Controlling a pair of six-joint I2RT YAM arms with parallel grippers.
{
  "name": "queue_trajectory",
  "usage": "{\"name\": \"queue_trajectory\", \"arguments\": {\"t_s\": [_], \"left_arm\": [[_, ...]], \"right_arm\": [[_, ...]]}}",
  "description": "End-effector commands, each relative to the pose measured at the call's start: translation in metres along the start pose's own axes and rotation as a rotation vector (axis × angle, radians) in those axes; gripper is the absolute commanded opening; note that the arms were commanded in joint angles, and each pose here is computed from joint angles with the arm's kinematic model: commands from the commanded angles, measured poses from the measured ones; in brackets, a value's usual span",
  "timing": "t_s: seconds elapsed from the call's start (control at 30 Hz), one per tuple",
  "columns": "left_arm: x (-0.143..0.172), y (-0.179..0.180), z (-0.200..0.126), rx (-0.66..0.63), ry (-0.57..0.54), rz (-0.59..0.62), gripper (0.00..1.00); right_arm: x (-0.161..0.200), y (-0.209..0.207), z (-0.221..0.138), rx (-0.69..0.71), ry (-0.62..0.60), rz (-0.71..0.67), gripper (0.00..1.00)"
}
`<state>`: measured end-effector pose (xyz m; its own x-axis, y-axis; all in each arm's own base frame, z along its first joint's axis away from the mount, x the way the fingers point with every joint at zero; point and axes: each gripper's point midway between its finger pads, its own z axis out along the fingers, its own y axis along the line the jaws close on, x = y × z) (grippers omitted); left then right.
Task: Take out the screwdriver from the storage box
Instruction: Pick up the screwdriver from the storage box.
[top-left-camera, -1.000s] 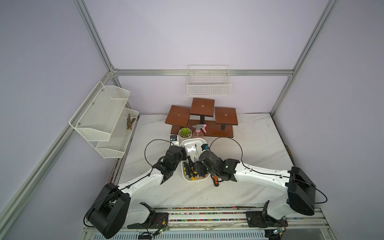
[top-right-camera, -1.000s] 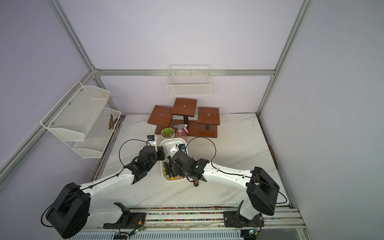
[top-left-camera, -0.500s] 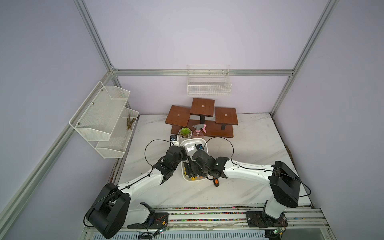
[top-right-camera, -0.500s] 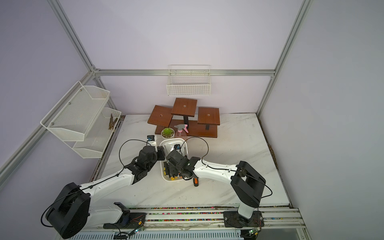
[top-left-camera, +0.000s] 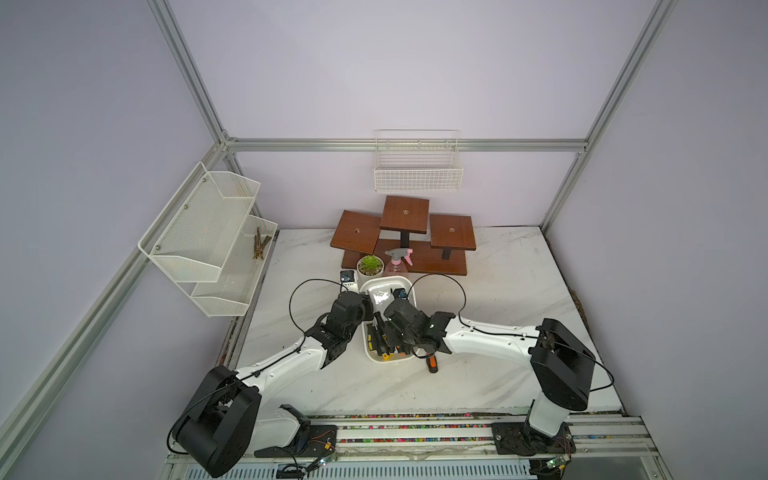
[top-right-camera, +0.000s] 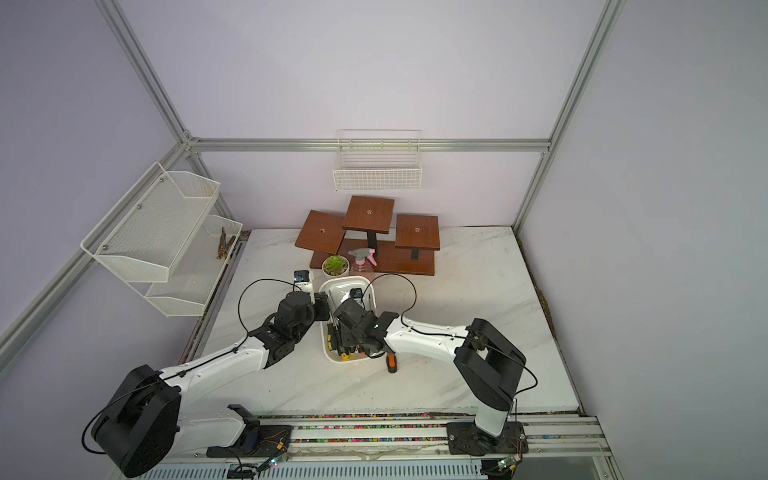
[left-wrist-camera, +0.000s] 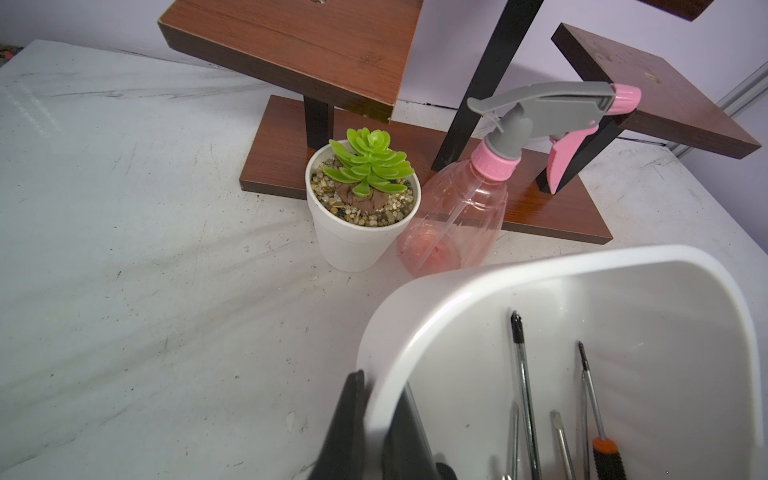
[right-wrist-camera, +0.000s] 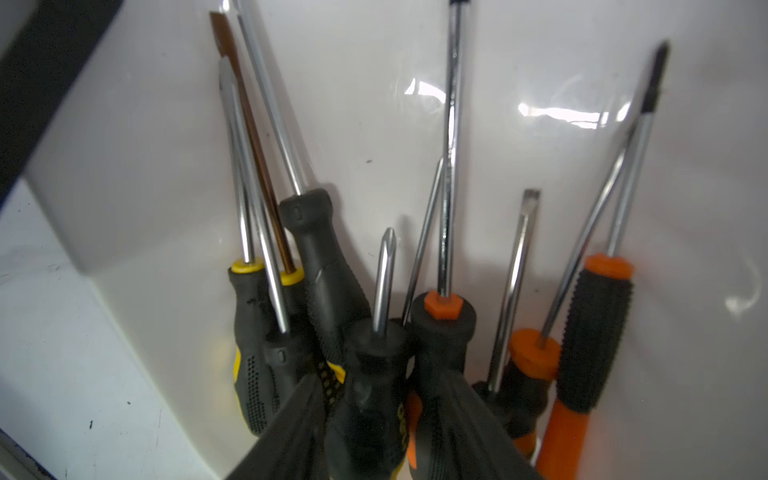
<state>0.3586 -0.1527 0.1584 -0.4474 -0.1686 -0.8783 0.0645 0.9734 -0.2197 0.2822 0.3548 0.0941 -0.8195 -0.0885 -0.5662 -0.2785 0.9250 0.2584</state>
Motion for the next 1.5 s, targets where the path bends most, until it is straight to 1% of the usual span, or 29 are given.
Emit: {"name": "queue_trajectory", "arguments": {"t_s": [0.0, 0.1, 0.33, 0.5, 0.67, 0.9, 1.0, 1.17, 1.47], "left_arm": [[-0.010, -0.002, -0.005, 0.014, -0.049, -0.019, 0.00], [-0.011, -0.003, -0.005, 0.016, -0.050, -0.019, 0.00], [-0.010, -0.003, -0.004, 0.015, -0.047, -0.017, 0.00], [-0.009, -0.005, -0.003, 0.018, -0.042, -0.012, 0.00], [-0.010, -0.005, -0.003, 0.018, -0.045, -0.012, 0.00], [-0.009, -0.005, -0.002, 0.017, -0.042, -0.010, 0.00], [-0.009, -0.005, -0.003, 0.016, -0.043, -0.010, 0.00], [-0.009, -0.004, -0.002, 0.012, -0.043, -0.013, 0.00], [-0.008, -0.003, -0.002, 0.007, -0.042, -0.014, 0.00]], "right_arm": [[-0.007, 0.002, 0.007, -0.007, -0.008, -0.010, 0.50], [-0.009, 0.004, 0.010, -0.010, -0.008, -0.016, 0.49], [-0.012, 0.007, 0.017, -0.015, -0.002, -0.028, 0.37], [-0.008, 0.005, 0.024, -0.008, 0.018, -0.036, 0.37], [-0.004, 0.000, 0.031, 0.004, 0.034, -0.041, 0.39], [0.000, -0.006, 0.035, 0.026, 0.050, -0.049, 0.39], [0.002, -0.007, 0.036, 0.030, 0.057, -0.052, 0.38], [0.004, -0.008, 0.038, 0.031, 0.067, -0.059, 0.29], [0.011, -0.008, 0.040, 0.029, 0.096, -0.080, 0.26]]}}
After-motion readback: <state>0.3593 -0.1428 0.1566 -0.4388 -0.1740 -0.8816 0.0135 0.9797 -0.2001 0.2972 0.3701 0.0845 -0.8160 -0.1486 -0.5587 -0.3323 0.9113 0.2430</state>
